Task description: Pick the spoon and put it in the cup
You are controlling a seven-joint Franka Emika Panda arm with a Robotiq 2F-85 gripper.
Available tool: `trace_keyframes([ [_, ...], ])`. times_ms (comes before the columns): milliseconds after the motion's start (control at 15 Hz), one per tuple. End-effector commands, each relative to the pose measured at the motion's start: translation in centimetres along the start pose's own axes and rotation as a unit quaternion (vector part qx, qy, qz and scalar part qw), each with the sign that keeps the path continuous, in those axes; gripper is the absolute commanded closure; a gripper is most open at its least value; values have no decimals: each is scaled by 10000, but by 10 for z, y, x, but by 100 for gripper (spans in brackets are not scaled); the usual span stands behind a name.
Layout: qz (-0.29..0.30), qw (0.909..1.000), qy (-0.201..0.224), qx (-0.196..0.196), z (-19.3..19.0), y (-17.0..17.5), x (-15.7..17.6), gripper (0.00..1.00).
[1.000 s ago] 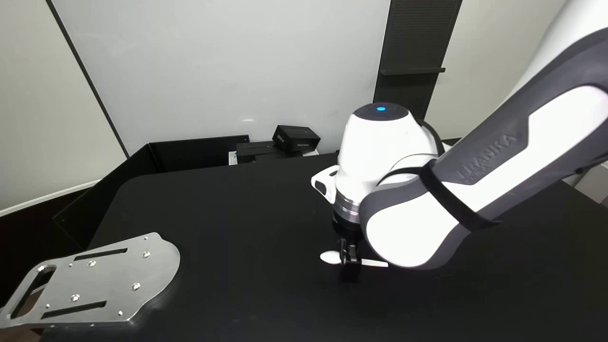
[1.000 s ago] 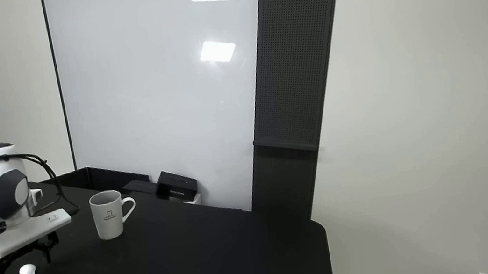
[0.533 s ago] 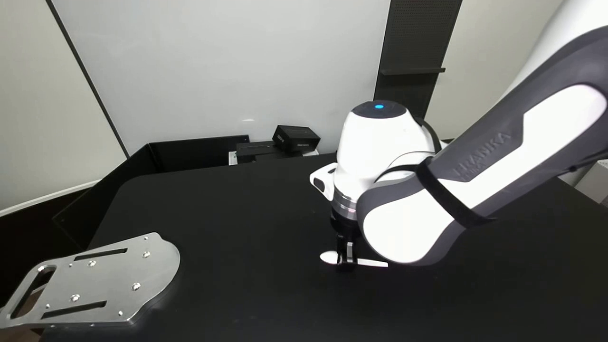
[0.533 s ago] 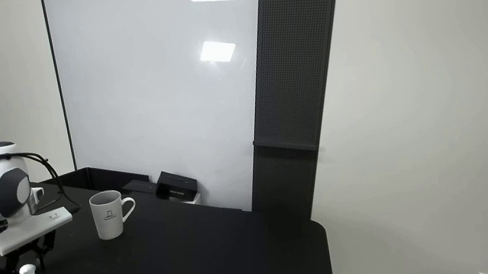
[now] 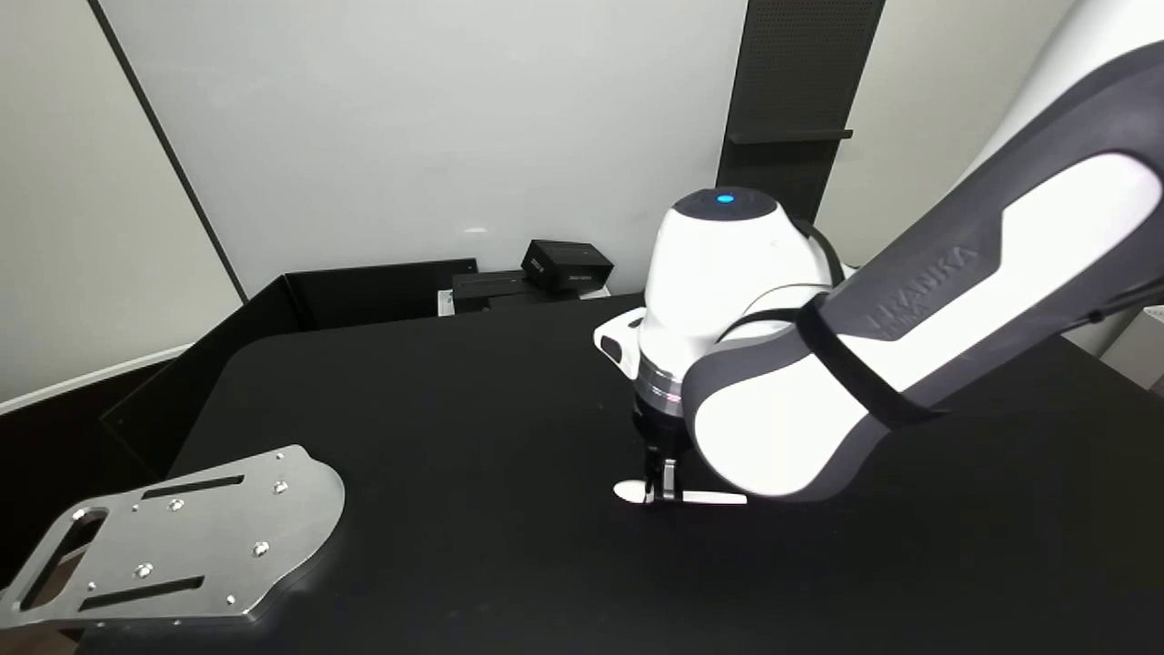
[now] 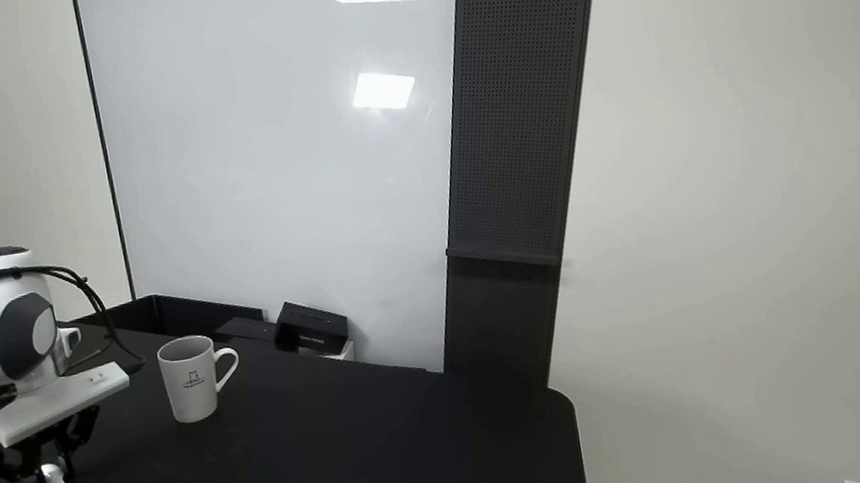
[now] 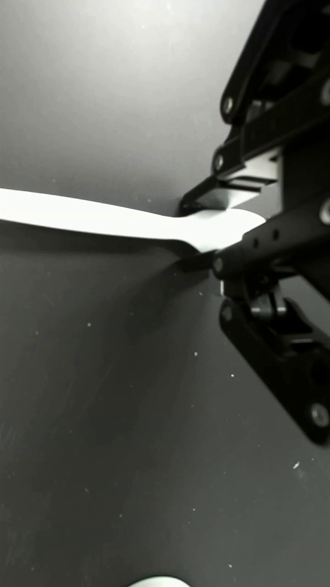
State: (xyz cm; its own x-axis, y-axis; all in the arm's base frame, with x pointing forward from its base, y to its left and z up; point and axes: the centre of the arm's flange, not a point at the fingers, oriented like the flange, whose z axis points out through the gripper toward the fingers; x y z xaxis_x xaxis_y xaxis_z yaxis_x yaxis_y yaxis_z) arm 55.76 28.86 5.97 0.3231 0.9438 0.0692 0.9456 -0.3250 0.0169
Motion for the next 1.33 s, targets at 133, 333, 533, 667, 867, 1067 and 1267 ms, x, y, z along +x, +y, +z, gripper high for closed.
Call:
trace_keyframes([
  [133, 239, 9995, -47, -224, -42, 20, -5, 93],
  [333, 335, 9984, 190, -415, -76, 30, -3, 93],
  [533, 400, 9957, 490, -683, -112, 41, -1, 93],
  [667, 462, 9916, 793, -913, -137, 49, 0, 93],
  [867, 636, 9817, 1257, -1280, -171, 61, -5, 93],
  [1067, 968, 9658, 1803, -1591, -196, 75, -19, 93],
  [1267, 1406, 9441, 2444, -1707, -209, 89, -39, 93],
])
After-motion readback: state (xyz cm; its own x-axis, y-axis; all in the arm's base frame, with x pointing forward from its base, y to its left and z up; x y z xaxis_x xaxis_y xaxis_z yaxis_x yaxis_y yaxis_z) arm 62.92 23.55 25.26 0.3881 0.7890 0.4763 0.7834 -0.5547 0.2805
